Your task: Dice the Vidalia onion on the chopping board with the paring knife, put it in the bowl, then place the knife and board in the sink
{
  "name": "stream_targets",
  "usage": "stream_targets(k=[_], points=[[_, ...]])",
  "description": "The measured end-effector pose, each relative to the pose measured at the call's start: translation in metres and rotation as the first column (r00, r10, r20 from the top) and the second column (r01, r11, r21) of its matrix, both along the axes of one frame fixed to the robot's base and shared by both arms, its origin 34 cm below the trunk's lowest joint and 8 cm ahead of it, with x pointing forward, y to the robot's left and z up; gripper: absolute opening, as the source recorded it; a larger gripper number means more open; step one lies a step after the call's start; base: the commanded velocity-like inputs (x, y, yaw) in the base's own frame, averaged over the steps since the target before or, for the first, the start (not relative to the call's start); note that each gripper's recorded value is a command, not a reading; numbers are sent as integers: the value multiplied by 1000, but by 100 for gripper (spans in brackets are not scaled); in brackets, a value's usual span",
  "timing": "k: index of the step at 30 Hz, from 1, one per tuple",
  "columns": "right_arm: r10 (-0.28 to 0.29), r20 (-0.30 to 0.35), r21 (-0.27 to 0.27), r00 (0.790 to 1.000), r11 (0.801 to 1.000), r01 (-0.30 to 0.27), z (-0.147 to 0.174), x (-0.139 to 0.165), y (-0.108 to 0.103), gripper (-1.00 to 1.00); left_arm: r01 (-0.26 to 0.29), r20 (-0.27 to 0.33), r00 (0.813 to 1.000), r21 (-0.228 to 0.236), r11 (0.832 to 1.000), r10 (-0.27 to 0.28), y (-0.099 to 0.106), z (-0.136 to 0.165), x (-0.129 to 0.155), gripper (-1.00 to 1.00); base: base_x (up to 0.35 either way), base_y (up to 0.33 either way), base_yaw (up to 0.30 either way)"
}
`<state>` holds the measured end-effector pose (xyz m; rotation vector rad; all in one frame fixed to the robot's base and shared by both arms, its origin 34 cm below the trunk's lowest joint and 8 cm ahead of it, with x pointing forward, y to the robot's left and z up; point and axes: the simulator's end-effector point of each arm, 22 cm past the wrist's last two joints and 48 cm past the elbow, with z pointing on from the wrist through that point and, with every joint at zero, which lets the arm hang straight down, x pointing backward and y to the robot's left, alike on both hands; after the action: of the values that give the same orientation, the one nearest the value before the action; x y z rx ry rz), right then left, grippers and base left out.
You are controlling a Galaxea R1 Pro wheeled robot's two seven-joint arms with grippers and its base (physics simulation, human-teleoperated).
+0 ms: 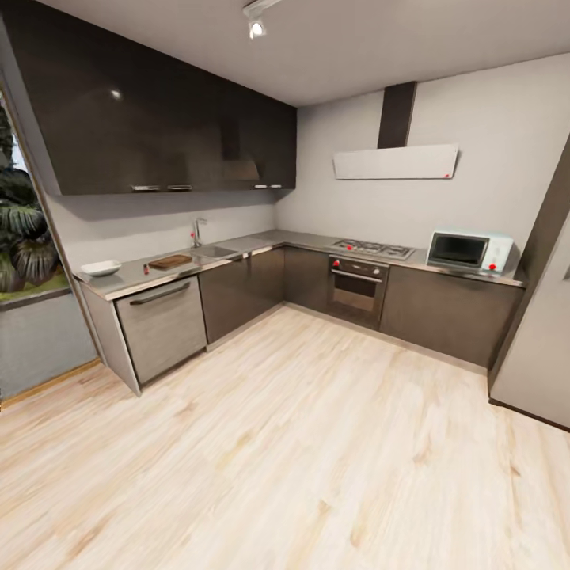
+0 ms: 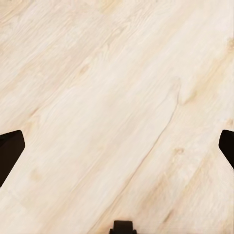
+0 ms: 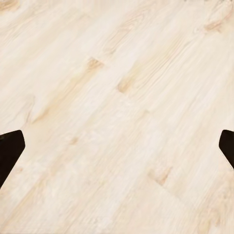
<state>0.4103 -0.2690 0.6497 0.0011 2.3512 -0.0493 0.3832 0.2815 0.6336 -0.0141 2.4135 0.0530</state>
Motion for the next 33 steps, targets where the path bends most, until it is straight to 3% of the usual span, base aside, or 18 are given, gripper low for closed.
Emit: stream_targets(k=[33], points=[[0, 0, 0, 1000, 1000, 0, 0, 0, 0, 100, 0, 0, 1000, 0, 1000, 0, 0, 0, 0, 100, 306, -169, 126]])
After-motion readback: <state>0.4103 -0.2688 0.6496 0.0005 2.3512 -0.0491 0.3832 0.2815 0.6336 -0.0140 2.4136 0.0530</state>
